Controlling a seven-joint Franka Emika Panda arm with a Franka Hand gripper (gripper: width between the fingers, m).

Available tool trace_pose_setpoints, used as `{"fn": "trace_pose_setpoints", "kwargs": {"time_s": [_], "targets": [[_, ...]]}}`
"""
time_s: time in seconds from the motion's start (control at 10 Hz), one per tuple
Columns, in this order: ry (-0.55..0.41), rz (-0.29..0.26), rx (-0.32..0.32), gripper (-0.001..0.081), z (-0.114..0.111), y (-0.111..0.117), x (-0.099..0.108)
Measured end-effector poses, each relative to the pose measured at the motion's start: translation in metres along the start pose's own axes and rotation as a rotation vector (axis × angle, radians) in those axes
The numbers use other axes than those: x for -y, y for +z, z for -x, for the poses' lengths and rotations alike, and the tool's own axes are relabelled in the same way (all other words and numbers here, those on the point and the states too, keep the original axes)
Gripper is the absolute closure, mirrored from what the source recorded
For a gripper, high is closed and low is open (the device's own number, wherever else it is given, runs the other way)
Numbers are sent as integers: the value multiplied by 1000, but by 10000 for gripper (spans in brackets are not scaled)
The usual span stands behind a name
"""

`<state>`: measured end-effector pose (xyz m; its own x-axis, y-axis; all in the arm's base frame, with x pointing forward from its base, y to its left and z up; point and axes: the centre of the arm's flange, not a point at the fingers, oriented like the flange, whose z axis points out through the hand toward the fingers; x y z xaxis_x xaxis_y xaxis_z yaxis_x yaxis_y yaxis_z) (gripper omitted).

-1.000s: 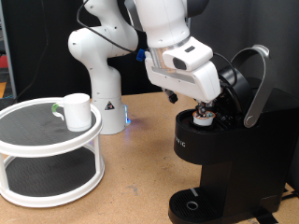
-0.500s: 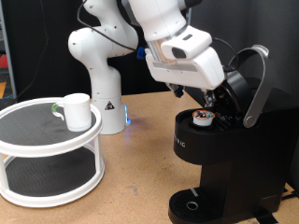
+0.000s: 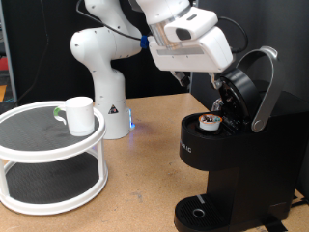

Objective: Make a cup of coffee with the keurig machine

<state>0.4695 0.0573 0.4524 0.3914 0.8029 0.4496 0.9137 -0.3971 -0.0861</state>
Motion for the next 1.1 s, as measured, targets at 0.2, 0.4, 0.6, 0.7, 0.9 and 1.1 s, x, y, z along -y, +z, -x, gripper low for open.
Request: {"fn": "trace_pose_setpoints", "kwargs": {"time_s": [0.2,0.4,0.6,0.7,0.9,1.1], "targets": [[2,2,-9,0,1,-10,0],[13,36,-22,0,2,-9,-3],[105,149,-112,0,4,-12,-13],[157,176,-164,0,5,-16,-17],[221,157,-211,0,12,-27,-24],[273,98,-217,0,14,-46,-30]]}}
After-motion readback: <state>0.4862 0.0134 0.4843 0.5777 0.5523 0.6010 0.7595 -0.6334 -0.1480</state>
